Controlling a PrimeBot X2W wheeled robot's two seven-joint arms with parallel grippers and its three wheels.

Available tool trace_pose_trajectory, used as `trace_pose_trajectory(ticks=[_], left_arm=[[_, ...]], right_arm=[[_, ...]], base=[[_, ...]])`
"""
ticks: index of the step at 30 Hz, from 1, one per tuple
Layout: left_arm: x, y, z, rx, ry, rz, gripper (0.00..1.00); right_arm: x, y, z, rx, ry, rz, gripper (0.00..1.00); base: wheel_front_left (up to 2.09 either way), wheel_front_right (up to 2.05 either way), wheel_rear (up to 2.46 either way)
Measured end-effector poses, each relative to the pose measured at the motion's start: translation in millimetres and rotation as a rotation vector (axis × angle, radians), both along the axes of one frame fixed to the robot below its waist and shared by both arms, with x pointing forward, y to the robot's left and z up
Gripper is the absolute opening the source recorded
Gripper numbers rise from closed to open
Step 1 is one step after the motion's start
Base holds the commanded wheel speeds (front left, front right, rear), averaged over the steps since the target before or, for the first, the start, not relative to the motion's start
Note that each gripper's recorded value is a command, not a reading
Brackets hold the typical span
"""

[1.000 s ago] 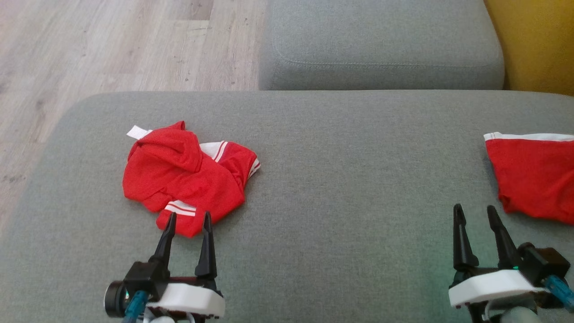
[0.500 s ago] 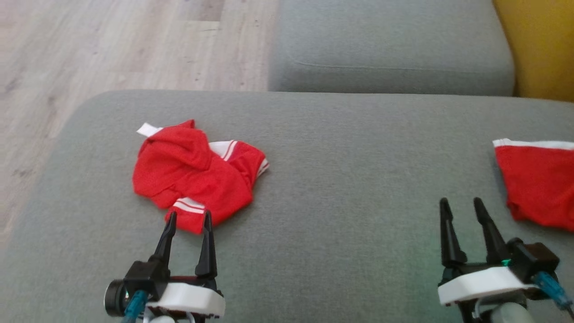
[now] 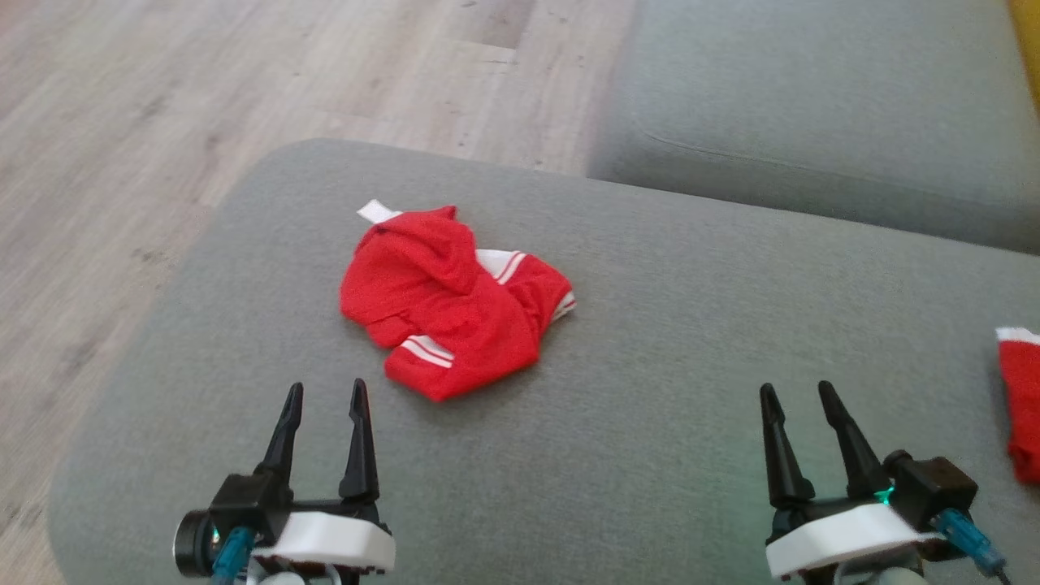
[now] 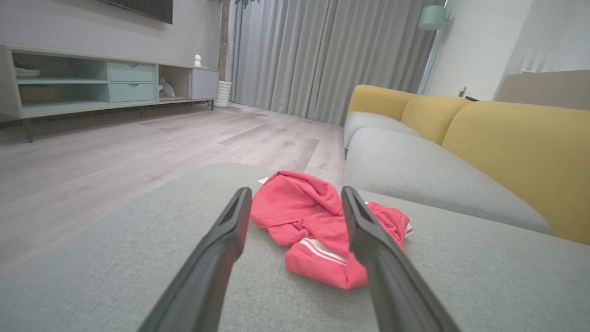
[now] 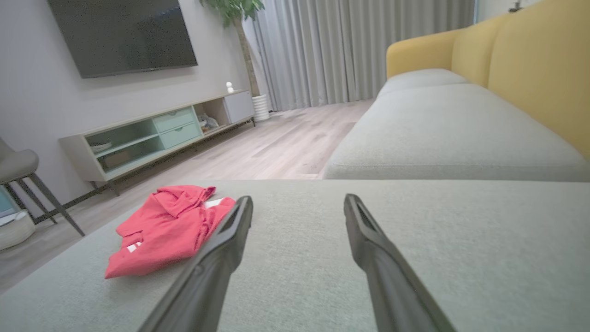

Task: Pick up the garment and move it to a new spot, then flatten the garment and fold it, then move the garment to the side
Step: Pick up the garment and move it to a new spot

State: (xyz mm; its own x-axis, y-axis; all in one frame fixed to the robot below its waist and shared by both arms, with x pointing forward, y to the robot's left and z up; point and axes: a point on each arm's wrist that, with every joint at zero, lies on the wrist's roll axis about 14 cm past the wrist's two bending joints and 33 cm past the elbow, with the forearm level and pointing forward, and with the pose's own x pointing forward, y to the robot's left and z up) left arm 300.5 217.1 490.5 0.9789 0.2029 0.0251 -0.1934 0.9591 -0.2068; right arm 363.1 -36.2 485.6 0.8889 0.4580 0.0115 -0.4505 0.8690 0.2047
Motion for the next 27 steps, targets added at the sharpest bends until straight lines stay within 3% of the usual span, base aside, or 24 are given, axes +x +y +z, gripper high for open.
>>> trace_pose_trajectory(ticks=[9, 19, 23, 27], left_arm=[[-18.3, 14.3, -6.3, -0.010, 0.012, 0.059, 1.00], [-15.5, 16.1, -18.0, 0.016, 0.055, 0.031, 1.00], [2.7, 16.9, -17.3, 0.063, 0.071, -0.027, 1.00], [50.9, 18.3, 1.4, 0.166, 0.074, -0.135, 1.00]], right_arm=[[-5.5, 28.5, 0.3, -0.001, 0.002, 0.090, 1.00], [-7.8, 26.5, -7.0, 0.000, 0.024, 0.087, 1.00], [-4.7, 20.6, -15.8, -0.009, 0.045, 0.070, 1.00], [7.9, 16.2, -22.5, -0.023, 0.051, 0.054, 1.00]], base=[[0.00, 0.00, 0.00], [0.00, 0.00, 0.00], [0.00, 0.00, 0.00], [0.00, 0.00, 0.00]])
